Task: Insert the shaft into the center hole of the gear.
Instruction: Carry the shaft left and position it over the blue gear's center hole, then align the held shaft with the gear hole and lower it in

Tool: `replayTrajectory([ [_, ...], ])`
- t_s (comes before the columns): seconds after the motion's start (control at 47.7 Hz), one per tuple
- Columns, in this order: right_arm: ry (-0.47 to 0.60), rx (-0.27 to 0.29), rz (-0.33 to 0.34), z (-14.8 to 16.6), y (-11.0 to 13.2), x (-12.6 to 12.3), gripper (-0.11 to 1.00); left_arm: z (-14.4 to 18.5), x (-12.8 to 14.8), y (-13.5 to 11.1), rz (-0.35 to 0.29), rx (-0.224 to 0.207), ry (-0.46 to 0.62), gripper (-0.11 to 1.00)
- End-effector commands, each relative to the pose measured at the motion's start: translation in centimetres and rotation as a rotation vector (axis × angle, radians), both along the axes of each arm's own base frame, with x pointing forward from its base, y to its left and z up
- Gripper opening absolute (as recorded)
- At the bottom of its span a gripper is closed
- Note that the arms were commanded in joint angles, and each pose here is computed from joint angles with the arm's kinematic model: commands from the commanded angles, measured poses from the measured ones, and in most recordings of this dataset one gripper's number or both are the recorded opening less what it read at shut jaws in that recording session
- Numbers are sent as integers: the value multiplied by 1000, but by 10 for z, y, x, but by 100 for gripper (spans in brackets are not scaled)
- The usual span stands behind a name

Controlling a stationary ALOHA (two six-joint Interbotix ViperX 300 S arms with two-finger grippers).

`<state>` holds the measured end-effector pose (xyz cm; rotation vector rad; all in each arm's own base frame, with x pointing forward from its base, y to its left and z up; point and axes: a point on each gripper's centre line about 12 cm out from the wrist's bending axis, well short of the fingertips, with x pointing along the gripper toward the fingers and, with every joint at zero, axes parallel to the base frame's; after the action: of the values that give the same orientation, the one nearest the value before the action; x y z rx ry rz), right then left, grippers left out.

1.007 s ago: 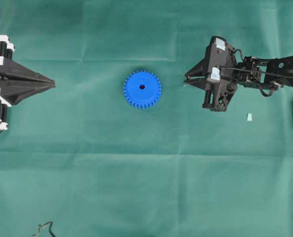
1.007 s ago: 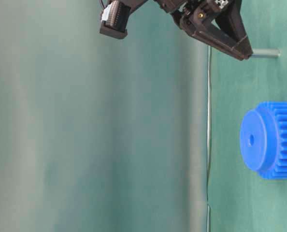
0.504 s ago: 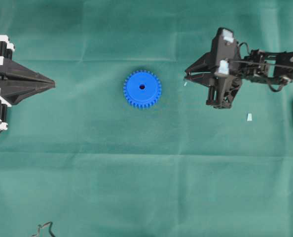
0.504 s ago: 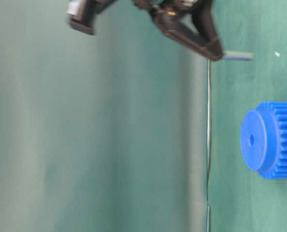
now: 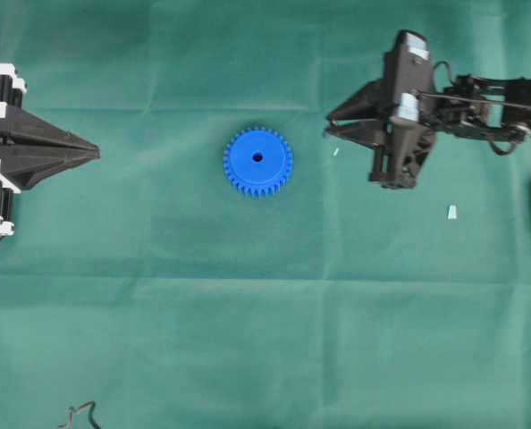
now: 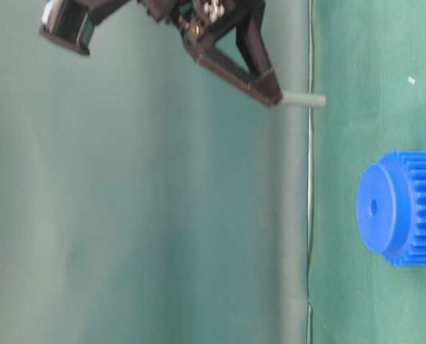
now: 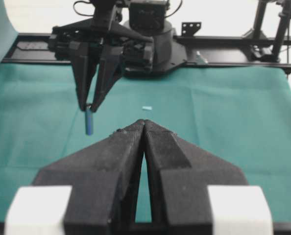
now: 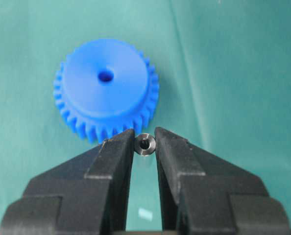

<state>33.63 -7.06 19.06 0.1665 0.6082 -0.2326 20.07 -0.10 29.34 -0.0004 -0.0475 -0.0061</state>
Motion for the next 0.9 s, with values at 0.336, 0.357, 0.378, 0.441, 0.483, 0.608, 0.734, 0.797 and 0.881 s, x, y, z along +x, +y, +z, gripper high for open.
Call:
replayTrajectory([
  [0.336,-54,-44,62,15,2,72,16,10,3,0,-2,3,-23,0],
  [0.357,-54,-44,60,15,1,73,17,10,3,0,-1,3,-21,0],
  [0.378,-53,-44,60,14,1,74,17,10,3,0,-2,3,-23,0],
  [0.441,-48,-43,60,10,0,77,16,10,3,0,-1,3,-23,0],
  [0.483,-42,-41,61,7,1,77,16,10,3,0,-2,3,-23,0],
  [0.608,-34,-33,56,-2,0,82,17,10,3,0,-1,3,-21,0],
  [0.734,-40,-27,48,-9,-1,86,17,9,3,0,-1,3,-18,0],
  [0.797,-37,-19,44,-14,-1,87,16,9,3,0,-2,3,-15,0],
  [0.881,-31,-10,41,-18,0,89,16,9,3,0,-2,3,-15,0],
])
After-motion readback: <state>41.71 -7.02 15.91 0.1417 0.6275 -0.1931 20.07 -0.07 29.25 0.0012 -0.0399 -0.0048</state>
